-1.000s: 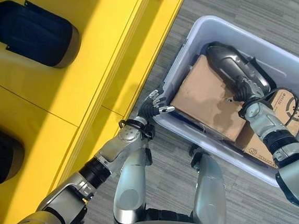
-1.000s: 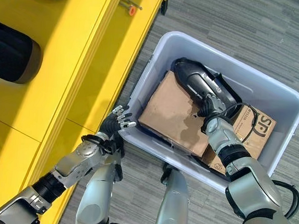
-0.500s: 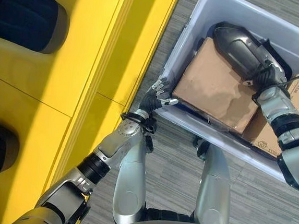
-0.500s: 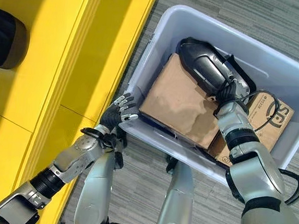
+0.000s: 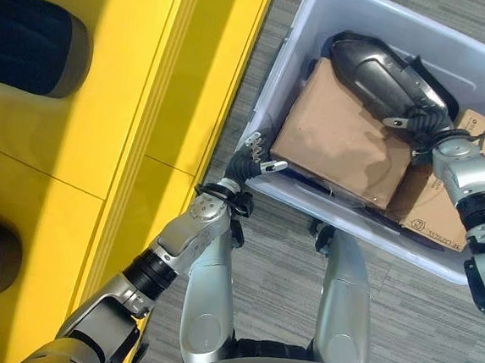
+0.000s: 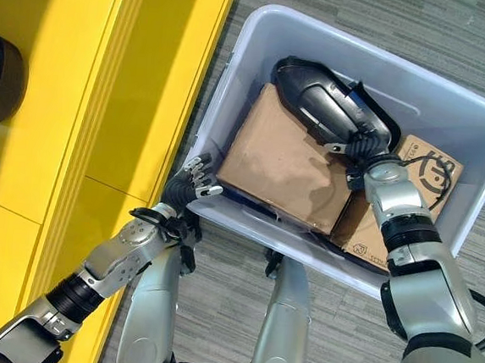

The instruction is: Move parts from the plastic box to the shelf.

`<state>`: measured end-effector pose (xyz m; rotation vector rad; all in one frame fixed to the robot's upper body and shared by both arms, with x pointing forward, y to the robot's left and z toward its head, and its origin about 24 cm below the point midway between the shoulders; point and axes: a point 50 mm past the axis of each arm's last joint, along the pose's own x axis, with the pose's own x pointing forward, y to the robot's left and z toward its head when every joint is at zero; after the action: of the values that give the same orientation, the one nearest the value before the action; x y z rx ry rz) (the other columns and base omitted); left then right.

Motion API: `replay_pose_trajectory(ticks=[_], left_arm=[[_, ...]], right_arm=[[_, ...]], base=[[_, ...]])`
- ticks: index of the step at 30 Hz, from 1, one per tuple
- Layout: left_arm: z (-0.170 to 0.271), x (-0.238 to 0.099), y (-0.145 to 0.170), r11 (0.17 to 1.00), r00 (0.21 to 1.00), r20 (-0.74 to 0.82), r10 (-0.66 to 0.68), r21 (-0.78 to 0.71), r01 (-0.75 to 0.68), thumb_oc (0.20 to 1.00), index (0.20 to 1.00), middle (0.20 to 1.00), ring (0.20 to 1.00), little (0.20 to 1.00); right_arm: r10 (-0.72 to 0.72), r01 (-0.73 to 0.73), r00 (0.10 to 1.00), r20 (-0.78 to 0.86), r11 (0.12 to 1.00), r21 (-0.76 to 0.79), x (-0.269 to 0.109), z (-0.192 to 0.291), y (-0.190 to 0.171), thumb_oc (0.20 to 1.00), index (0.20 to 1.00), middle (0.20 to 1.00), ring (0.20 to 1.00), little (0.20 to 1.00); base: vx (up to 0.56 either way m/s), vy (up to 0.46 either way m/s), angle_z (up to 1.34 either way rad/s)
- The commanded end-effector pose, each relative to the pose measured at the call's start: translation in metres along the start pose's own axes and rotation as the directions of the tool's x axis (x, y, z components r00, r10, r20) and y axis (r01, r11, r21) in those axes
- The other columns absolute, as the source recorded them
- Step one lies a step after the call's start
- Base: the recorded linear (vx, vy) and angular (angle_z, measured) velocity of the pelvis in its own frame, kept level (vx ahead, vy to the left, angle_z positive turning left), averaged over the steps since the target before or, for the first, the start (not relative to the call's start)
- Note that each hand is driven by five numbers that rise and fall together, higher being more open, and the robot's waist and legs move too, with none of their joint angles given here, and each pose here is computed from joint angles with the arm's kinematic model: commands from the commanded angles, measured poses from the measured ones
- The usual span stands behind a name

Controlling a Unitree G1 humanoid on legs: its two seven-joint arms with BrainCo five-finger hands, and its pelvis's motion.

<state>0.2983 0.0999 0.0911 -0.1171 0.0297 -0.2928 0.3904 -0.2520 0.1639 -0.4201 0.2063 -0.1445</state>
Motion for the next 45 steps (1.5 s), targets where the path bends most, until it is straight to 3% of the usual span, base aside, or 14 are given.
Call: replay_pose_trajectory(ticks=[1,15,22,28,34,40,45], left_arm=[[0.002,-0.009,-0.010,0.999,0.999,0.043,-0.007,-0.038,0.009,1.000,1.000,1.000,1.000,1.000],[0.001,-0.005,-0.016,0.999,0.999,0.045,0.015,-0.050,-0.013,1.000,1.000,1.000,1.000,1.000],[0.002,-0.003,-0.018,0.999,0.998,0.055,0.006,-0.041,-0.004,1.000,1.000,1.000,1.000,1.000],[0.004,-0.003,-0.019,0.999,0.997,0.075,0.003,-0.037,0.000,1.000,1.000,1.000,1.000,1.000],[0.019,-0.004,-0.021,0.999,0.985,0.174,-0.007,-0.043,0.014,1.000,1.000,1.000,1.000,1.000],[0.043,-0.009,-0.028,0.998,0.949,0.311,-0.058,-0.020,0.068,1.000,1.000,1.000,1.000,1.000],[0.071,-0.018,-0.034,0.996,0.887,0.457,-0.071,-0.017,0.088,1.000,1.000,1.000,1.000,1.000]], right_arm=[[0.215,-0.202,0.968,-0.132,0.974,0.105,-0.007,-0.042,0.050,1.000,1.000,1.000,1.000,1.000],[0.396,-0.376,0.913,-0.094,0.910,0.177,-0.021,-0.032,0.087,1.000,1.000,1.000,1.000,1.000],[0.404,-0.376,0.910,-0.097,0.900,0.222,-0.021,-0.030,0.096,1.000,1.000,1.000,1.000,1.000],[0.459,-0.379,0.882,-0.111,0.828,0.413,-0.025,-0.034,0.109,1.000,1.000,1.000,1.000,1.000],[0.467,-0.375,0.881,-0.079,0.790,0.486,-0.029,-0.036,0.115,1.000,1.000,1.000,1.000,1.000],[0.444,-0.423,0.890,0.104,0.719,0.552,-0.034,-0.016,0.116,1.000,1.000,1.000,1.000,1.000],[0.225,-0.408,0.891,0.394,0.780,0.475,-0.054,0.026,0.106,1.000,1.000,1.000,1.000,1.000]], base=[[0.01,0.031,-0.09],[0.00,0.007,-0.02],[0.00,0.000,0.00],[0.00,0.000,0.00],[0.00,0.000,0.00],[0.00,0.000,0.00],[0.01,0.002,-0.03]])
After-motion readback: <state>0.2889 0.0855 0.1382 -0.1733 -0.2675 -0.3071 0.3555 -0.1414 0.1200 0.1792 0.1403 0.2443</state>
